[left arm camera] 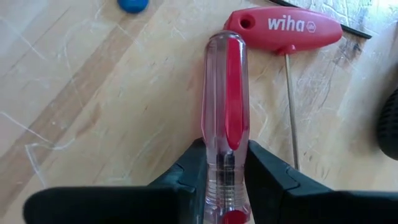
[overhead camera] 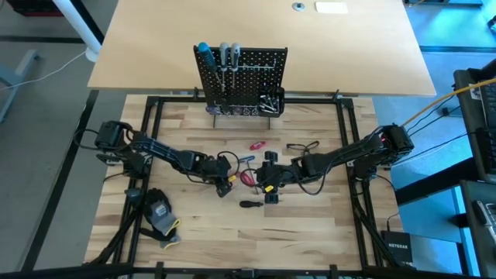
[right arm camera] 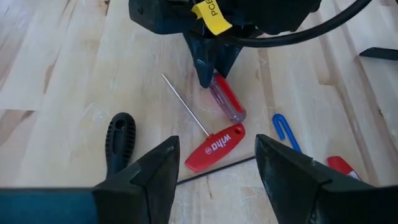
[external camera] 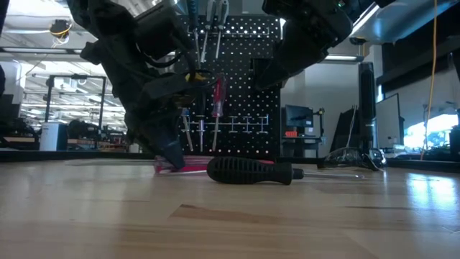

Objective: Hang tools onto peg board
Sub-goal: Hang the red screwdriver on the peg board

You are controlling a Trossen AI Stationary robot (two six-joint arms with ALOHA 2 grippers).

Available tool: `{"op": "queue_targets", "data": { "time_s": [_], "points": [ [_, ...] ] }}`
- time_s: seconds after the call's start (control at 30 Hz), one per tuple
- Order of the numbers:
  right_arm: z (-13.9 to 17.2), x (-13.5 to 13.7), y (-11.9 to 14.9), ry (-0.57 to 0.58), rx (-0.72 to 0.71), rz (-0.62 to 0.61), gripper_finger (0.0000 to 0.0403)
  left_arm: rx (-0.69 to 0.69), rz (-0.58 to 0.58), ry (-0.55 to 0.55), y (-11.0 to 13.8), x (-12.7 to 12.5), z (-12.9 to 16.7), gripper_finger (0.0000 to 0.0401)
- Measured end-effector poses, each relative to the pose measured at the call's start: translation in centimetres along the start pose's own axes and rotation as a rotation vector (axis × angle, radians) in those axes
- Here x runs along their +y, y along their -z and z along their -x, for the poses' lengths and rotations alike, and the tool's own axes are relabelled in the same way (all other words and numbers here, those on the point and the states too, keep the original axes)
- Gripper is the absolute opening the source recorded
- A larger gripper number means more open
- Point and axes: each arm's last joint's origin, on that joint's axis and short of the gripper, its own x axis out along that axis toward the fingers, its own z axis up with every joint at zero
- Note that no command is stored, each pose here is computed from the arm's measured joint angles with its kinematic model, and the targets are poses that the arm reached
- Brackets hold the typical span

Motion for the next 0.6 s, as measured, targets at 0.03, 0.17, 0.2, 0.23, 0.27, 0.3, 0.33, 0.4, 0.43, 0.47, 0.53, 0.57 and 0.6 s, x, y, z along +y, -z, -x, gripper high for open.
{"op": "queue_targets", "data": {
  "time_s": [0.03,0.17,0.2,0.23,0.27,0.3,0.33,0.4,0.43,0.47,0.53,0.57,0.6],
  "points": [
    [0.0,0.0,0.0,0.000,0.002,0.001,0.0211,-0.004,-0.004,0.000,0.0,0.0,0.1,0.0069],
    [0.0,0.0,0.2,0.001,0.019,-0.001,0.0211,-0.023,-0.017,-0.014,-0.1,0.1,1.3,0.0068],
    [0.0,0.0,0.2,0.001,0.024,-0.003,0.0211,-0.041,-0.019,-0.009,-0.3,0.0,1.7,0.0068],
    [0.0,0.0,0.3,-0.001,0.029,-0.004,0.0211,-0.064,-0.024,-0.002,-0.5,-0.1,2.2,0.0068],
    [0.0,0.0,0.3,-0.007,0.035,-0.003,0.0211,-0.084,-0.027,0.009,-0.7,-0.3,2.8,0.0068],
    [0.0,0.0,0.4,-0.013,0.038,-0.002,0.0211,-0.105,-0.027,0.019,-0.9,-0.4,3.4,0.0068],
    [0.2,0.0,0.4,-0.017,0.044,-0.001,0.0211,-0.125,-0.029,0.025,-1.1,-0.5,3.8,0.0070],
    [0.5,-0.1,0.4,-0.019,0.050,0.000,0.0211,-0.157,-0.046,0.045,-1.3,-0.7,4.8,0.0072],
    [0.7,-0.1,0.5,-0.018,0.059,0.003,0.0211,-0.182,-0.049,0.053,-1.5,-0.8,5.4,0.0072],
    [1.0,-0.2,0.5,-0.012,0.070,0.006,0.0211,-0.209,-0.058,0.061,-1.7,-0.9,5.9,0.0071],
    [1.8,-0.5,0.5,0.015,0.078,0.003,0.0211,-0.260,-0.080,0.067,-2.0,-1.1,7.1,0.0068],
    [2.2,-0.7,0.5,0.030,0.083,0.000,0.0211,-0.283,-0.092,0.064,-2.0,-1.1,7.5,0.0068],
    [2.8,-0.8,0.5,0.037,0.084,0.000,0.0211,-0.314,-0.110,0.062,-2.1,-1.3,8.1,0.0068]
  ]
}}
